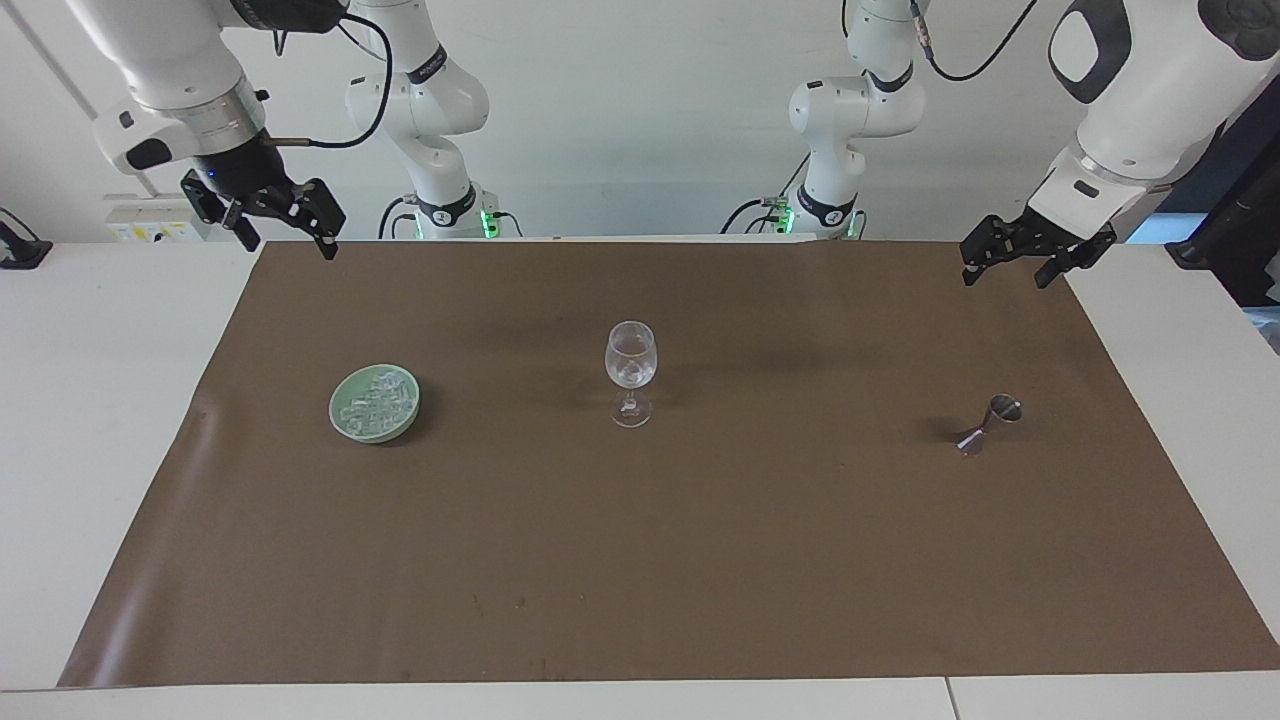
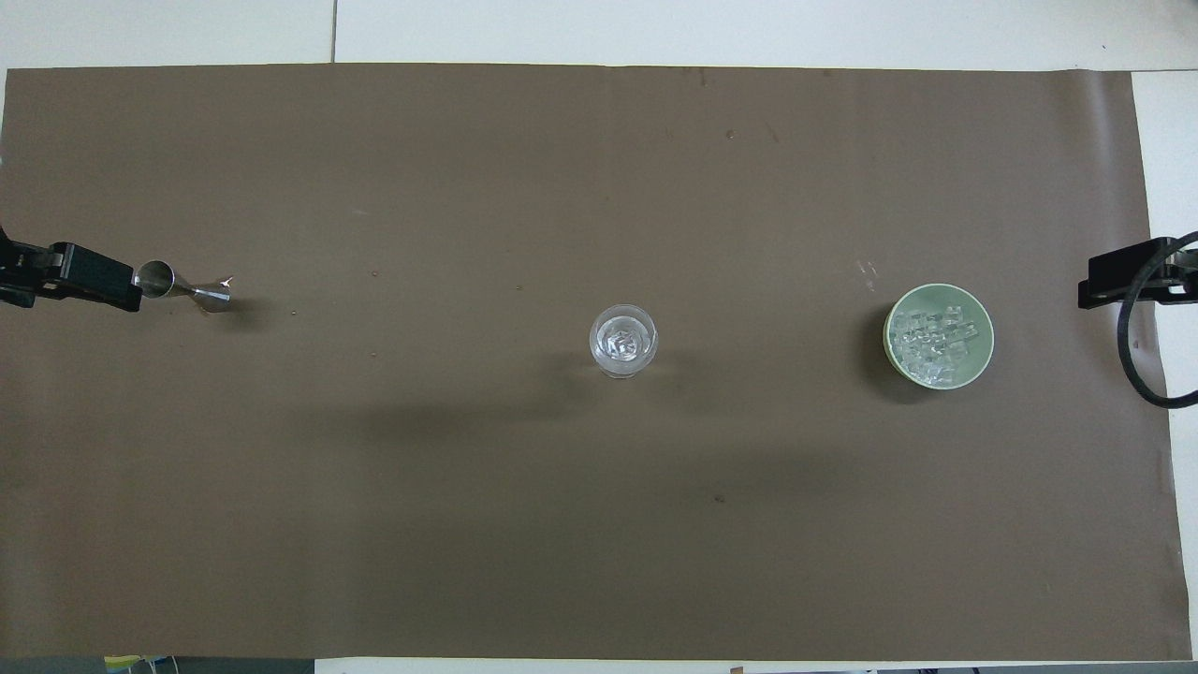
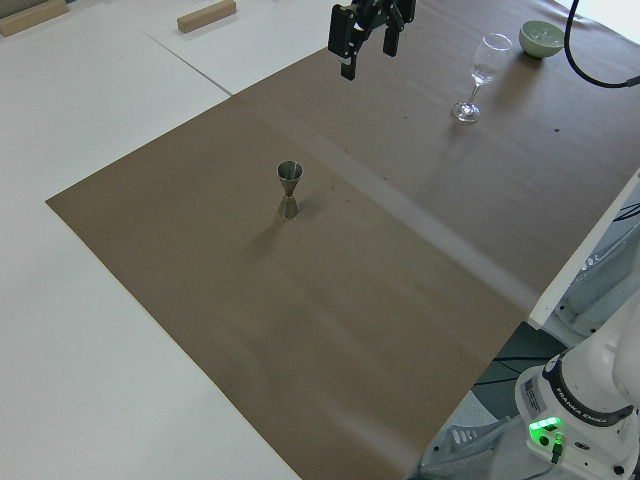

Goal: Pour wine and add ice with both arms

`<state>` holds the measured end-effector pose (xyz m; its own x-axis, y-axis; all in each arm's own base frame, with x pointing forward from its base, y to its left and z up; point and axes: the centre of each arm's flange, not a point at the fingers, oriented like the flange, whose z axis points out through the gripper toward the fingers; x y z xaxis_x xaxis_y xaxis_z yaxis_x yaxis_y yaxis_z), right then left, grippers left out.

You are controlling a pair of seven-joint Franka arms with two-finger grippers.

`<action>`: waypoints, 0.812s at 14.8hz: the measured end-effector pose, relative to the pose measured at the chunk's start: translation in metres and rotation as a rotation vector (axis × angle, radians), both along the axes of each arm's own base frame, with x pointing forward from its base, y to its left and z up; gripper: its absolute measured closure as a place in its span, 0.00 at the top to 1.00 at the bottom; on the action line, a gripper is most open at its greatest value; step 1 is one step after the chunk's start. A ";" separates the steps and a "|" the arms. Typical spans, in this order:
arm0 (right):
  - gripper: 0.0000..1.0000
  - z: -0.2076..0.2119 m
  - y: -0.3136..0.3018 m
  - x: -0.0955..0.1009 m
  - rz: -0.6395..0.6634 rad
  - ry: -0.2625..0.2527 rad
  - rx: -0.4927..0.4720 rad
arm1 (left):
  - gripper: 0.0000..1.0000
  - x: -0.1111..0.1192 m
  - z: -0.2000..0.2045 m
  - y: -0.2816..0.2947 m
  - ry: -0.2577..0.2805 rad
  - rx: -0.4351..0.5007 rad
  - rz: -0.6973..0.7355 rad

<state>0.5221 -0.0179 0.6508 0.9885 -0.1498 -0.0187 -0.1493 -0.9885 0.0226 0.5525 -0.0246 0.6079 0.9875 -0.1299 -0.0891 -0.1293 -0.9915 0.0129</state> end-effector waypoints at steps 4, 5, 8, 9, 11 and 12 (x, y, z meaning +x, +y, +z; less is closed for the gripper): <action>1.00 0.000 -0.011 -0.003 0.010 0.005 0.003 | 1.00 0.000 0.000 0.002 -0.001 0.000 0.004; 1.00 0.000 -0.013 -0.003 0.026 0.005 0.003 | 1.00 0.000 0.000 0.003 -0.001 0.000 0.005; 1.00 -0.003 -0.020 -0.004 0.038 0.011 0.006 | 1.00 0.000 0.000 0.003 -0.001 0.001 0.005; 1.00 -0.005 -0.022 -0.004 0.036 0.016 0.006 | 1.00 0.000 0.000 0.003 -0.001 0.001 0.005; 1.00 -0.010 -0.028 -0.005 0.028 0.028 0.008 | 1.00 0.000 0.000 0.003 -0.001 0.001 0.005; 1.00 -0.014 -0.029 -0.005 0.025 0.037 0.009 | 1.00 0.000 0.000 0.003 -0.001 0.001 0.005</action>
<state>0.5172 -0.0473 0.6365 0.9906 -0.1250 -0.0561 -0.1241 -0.9921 0.0189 0.5526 -0.0218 0.6081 0.9882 -0.1248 -0.0884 -0.1242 -0.9922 0.0123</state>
